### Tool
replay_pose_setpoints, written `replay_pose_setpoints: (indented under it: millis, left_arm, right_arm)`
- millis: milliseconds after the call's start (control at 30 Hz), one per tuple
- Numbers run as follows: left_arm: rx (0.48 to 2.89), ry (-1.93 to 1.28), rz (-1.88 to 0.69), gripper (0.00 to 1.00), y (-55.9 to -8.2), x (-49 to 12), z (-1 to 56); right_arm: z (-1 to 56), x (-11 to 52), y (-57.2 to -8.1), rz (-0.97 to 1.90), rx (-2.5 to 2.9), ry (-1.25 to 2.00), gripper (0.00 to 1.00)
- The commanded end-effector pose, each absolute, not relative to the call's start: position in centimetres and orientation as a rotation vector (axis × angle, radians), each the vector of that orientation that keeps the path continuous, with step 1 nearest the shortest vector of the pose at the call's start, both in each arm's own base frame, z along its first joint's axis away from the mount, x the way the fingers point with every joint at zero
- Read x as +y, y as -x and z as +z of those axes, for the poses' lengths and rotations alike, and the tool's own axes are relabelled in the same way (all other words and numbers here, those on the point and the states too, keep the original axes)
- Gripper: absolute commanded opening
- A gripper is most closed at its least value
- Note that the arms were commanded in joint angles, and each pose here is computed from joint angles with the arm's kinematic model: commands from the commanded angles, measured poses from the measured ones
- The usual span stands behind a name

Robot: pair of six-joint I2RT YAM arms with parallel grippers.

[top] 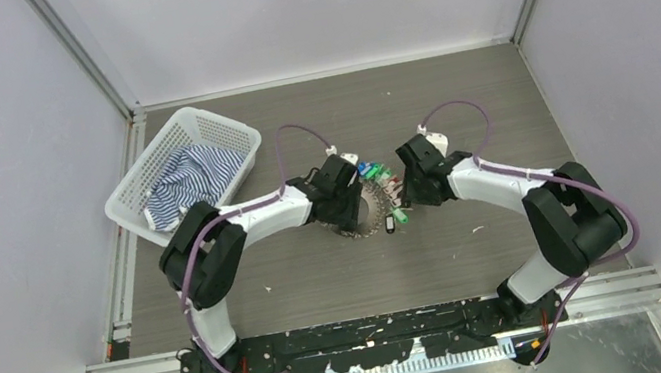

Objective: Remove the keys from the keyring

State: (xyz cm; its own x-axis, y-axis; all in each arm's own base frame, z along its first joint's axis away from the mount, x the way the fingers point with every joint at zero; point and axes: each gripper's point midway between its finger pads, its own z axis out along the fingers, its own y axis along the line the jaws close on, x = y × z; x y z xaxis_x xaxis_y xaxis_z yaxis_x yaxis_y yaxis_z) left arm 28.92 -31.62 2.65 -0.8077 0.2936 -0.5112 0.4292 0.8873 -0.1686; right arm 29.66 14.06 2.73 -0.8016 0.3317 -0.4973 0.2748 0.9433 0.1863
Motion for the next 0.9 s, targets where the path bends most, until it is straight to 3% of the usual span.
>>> replay_pose_setpoints:
  millis: [0,267,867]
  left_arm:
    - [2.675,-0.424,-0.308,0.43,-26.2,-28.9,1.4]
    - [2.645,-0.375,-0.393,0.43,-26.1,-29.7,3.4]
    - [2.612,-0.343,-0.469,0.44,-25.9,-30.0,4.9]
  right_arm:
    - [6.1,14.1,-29.2,0.065,2.564,-0.249,0.48]
    - [6.4,18.0,-23.4,0.194,2.592,-0.157,0.52]
    - [2.7,21.3,-25.1,0.103,2.551,-0.182,0.5]
